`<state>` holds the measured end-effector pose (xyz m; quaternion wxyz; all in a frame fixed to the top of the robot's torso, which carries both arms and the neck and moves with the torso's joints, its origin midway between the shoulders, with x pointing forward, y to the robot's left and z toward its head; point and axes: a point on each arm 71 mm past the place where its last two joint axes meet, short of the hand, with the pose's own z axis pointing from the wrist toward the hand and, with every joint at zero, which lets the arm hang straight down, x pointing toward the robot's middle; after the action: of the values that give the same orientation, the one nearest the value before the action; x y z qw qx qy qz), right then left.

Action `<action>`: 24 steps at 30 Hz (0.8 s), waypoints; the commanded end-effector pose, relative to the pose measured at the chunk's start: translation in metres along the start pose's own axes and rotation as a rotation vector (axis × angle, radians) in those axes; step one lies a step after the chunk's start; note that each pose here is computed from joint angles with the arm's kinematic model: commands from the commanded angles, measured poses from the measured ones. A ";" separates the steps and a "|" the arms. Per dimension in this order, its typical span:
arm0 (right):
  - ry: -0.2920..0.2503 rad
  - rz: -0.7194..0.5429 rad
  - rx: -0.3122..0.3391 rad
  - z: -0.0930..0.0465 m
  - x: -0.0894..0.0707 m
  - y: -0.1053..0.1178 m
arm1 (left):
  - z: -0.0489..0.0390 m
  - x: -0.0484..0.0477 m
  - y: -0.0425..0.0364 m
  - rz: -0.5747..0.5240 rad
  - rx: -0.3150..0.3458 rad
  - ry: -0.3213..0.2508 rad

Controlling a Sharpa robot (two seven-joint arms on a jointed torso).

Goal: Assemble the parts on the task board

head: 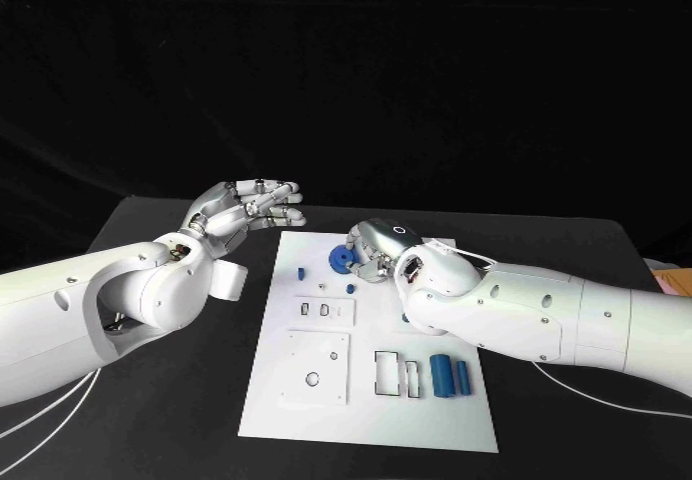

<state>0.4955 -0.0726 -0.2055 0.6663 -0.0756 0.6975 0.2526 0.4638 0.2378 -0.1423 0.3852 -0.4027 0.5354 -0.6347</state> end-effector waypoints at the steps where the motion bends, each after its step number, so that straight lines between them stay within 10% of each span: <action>1: 0.012 -0.015 -0.002 0.001 0.002 0.002 | 0.0005 0.0022 -0.0012 -0.008 0.006 0.017; 24: 0.019 0.009 -0.022 -0.007 0.000 0.002 | -0.0008 -0.0008 -0.0014 -0.005 0.003 0.010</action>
<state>0.4898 -0.0750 -0.2053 0.6603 -0.0775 0.7012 0.2577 0.4637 0.2405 -0.1424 0.3867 -0.4042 0.5357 -0.6326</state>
